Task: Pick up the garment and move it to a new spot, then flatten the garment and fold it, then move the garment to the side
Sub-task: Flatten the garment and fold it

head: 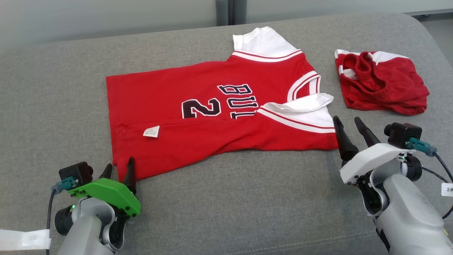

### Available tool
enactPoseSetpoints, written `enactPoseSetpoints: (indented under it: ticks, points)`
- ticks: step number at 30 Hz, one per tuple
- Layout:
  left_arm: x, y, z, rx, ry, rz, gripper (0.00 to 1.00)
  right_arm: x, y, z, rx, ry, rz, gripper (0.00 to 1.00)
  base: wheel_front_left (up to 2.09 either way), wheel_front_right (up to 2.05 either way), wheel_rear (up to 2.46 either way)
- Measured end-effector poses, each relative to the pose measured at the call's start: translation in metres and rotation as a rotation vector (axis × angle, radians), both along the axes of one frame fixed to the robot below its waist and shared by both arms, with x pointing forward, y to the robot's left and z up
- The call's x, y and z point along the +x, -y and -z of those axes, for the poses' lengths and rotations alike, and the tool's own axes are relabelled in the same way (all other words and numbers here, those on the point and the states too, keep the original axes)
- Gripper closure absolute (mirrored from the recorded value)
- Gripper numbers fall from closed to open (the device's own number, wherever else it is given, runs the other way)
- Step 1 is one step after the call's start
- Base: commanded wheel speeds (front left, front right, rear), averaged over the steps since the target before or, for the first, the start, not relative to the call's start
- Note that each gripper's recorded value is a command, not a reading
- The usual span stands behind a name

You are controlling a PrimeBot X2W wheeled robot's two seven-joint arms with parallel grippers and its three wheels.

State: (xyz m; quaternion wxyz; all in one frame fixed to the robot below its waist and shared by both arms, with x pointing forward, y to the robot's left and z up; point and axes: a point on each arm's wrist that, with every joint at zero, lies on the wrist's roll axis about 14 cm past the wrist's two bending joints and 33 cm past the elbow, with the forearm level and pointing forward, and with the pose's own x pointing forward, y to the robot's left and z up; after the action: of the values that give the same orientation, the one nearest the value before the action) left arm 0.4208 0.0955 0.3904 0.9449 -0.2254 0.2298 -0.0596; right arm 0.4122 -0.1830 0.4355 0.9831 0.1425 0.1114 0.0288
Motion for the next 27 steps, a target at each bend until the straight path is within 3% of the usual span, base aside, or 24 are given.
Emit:
enactPoseSetpoints:
  ticks: [5,7,8,10,14,27]
  points:
    - [0.001,0.003,0.006,-0.006,-0.025,-0.001,0.0,-0.008,-0.001,0.006,0.013,-0.014,0.013,0.0,0.0,0.0,0.0]
    - [0.0,0.004,0.01,-0.007,-0.041,-0.003,0.03,-0.01,-0.001,0.006,0.015,-0.016,0.015,0.0,0.0,0.0,0.0]
    - [-0.001,0.005,0.013,-0.006,-0.052,0.001,0.09,-0.011,0.001,0.007,0.014,-0.017,0.02,0.0,0.0,0.0,0.0]
    - [-0.001,0.005,0.016,-0.007,-0.062,0.002,0.45,-0.014,0.003,0.011,0.013,-0.027,0.025,0.0,0.0,0.0,0.0]
    - [-0.001,0.004,0.016,-0.017,-0.063,-0.015,1.0,-0.021,0.003,0.019,0.023,-0.053,0.031,0.0,0.0,0.0,0.0]
    - [0.005,0.008,0.004,-0.044,-0.004,-0.025,1.0,-0.025,0.005,0.033,0.094,-0.094,0.081,0.0,0.0,0.0,0.0]
